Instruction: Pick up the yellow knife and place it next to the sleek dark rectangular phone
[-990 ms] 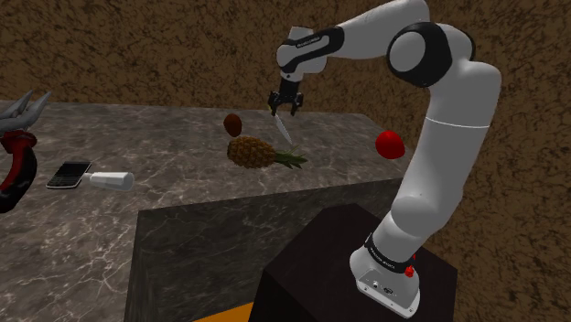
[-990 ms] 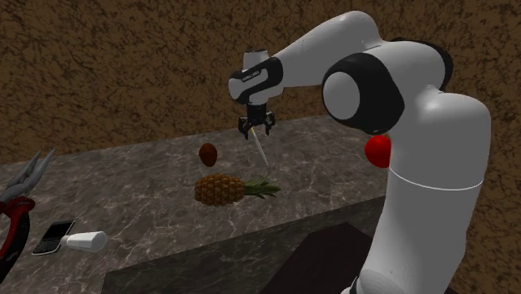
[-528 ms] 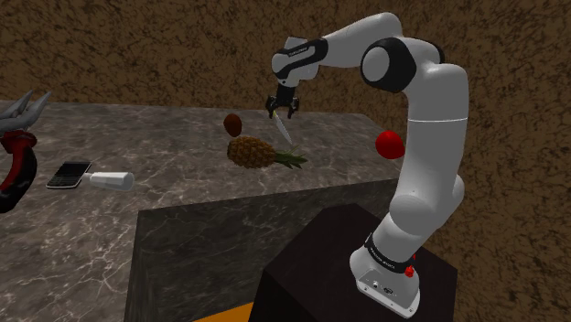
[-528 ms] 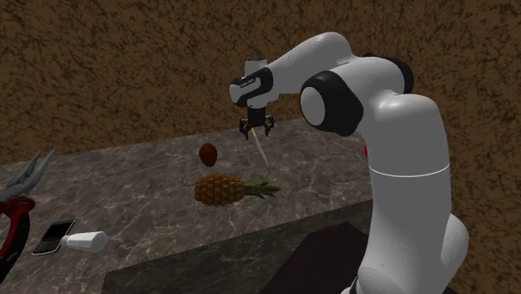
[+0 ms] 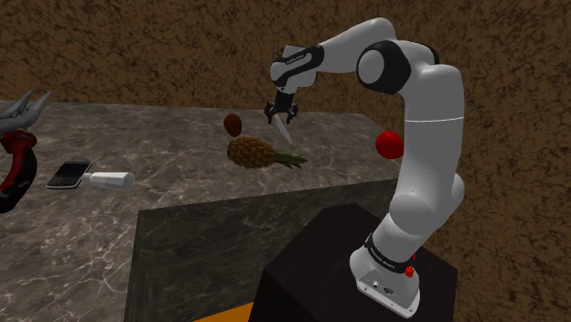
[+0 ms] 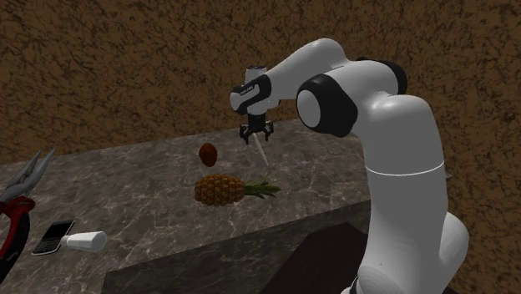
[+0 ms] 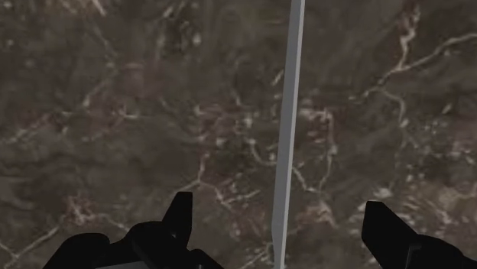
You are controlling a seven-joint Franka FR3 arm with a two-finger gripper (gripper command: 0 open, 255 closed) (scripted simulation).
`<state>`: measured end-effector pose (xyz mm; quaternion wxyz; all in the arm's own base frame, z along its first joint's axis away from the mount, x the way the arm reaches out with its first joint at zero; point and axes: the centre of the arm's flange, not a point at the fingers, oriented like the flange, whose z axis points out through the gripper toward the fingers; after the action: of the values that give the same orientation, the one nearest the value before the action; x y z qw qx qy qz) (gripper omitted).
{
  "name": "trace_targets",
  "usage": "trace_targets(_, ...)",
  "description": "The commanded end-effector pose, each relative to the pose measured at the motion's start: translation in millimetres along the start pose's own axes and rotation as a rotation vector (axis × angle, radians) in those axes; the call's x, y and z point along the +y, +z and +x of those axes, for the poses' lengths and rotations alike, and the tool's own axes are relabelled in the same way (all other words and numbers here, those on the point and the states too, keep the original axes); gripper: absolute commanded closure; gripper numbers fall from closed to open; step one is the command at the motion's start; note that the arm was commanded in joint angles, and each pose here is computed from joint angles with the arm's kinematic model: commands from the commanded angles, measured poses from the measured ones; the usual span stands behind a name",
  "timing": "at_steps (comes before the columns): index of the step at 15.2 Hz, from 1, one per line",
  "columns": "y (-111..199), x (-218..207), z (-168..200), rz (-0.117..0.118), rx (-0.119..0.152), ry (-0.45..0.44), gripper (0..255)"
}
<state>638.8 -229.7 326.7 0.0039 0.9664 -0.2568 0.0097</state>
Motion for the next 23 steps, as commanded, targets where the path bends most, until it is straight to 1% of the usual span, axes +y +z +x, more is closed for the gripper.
trace_targets(1, 0, 0, 0, 0.000, 0.000, 0.000, 0)
trace_targets(4, 0, 0, 0, 0.000, 0.000, 0.000, 0)
trace_targets(5, 0, 0, 0, 0.000, 0.000, 0.000, 255)
trace_targets(14, 0, 0, 0, 0.000, 0.000, 0.000, 255)
trace_targets(23, -47, 0, 1, 0.000, 0.000, 0.000, 255)
